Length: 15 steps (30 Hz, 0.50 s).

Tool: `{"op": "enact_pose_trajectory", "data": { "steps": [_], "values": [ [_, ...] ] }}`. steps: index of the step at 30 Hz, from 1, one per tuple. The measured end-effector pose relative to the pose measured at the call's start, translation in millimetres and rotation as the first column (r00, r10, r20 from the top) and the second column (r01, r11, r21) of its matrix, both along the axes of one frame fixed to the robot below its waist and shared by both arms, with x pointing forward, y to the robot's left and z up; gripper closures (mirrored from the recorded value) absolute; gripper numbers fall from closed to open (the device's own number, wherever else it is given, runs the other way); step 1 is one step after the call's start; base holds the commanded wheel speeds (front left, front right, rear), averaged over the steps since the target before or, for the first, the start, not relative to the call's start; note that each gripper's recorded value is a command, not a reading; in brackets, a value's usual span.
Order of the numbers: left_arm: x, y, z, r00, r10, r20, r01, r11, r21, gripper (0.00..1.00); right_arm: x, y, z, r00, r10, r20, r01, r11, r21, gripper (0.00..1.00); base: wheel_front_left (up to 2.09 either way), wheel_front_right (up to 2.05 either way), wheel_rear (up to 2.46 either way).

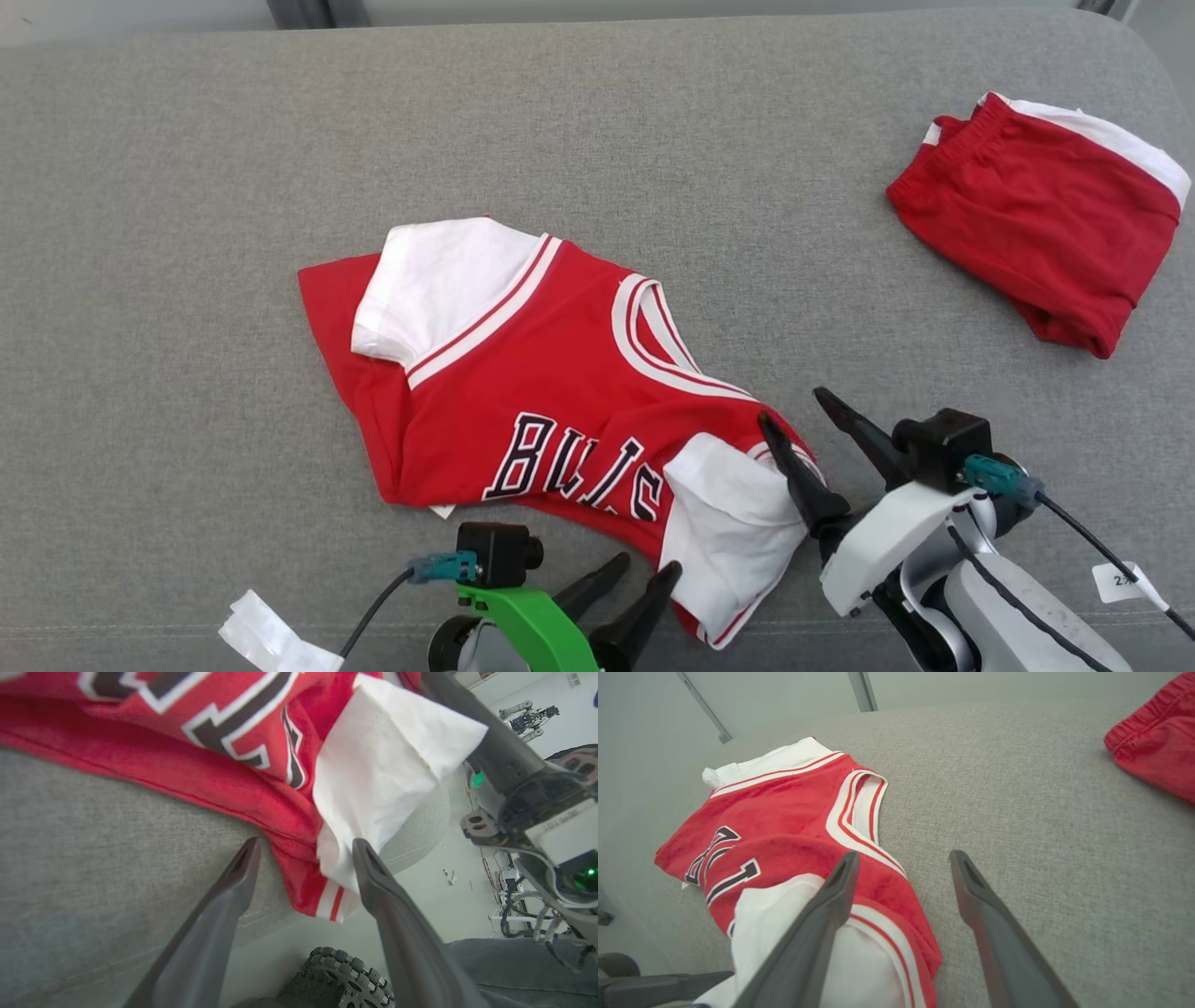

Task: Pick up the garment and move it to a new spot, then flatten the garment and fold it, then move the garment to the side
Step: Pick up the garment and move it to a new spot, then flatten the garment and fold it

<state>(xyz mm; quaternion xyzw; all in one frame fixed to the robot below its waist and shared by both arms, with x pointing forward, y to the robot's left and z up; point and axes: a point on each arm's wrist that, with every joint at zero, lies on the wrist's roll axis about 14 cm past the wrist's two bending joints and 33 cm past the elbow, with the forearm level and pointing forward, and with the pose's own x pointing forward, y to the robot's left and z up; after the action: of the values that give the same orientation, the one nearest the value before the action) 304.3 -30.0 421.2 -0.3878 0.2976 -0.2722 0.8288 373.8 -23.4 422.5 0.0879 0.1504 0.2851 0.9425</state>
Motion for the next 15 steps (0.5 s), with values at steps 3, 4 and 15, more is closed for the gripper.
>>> {"op": "enact_pose_trajectory", "data": {
  "steps": [3,4,15],
  "values": [
    [3,5,-2,1.000,0.029,-0.001,-0.029,1.000,0.001,0.00,-7,10,-7,0.999,0.031,-0.039,-0.031,0.999,0.010,0.00,0.00,0.00,0.00],
    [5,7,-2,0.999,0.038,0.001,-0.038,0.999,0.001,0.00,-8,11,-9,0.998,0.034,-0.048,-0.034,0.999,0.016,0.00,0.00,0.00,0.00],
    [14,20,-1,0.994,0.109,0.024,-0.109,0.994,0.003,0.00,-34,3,-32,0.987,0.048,-0.156,-0.050,0.999,-0.006,0.00,0.00,0.00,0.00]
  ]
}}
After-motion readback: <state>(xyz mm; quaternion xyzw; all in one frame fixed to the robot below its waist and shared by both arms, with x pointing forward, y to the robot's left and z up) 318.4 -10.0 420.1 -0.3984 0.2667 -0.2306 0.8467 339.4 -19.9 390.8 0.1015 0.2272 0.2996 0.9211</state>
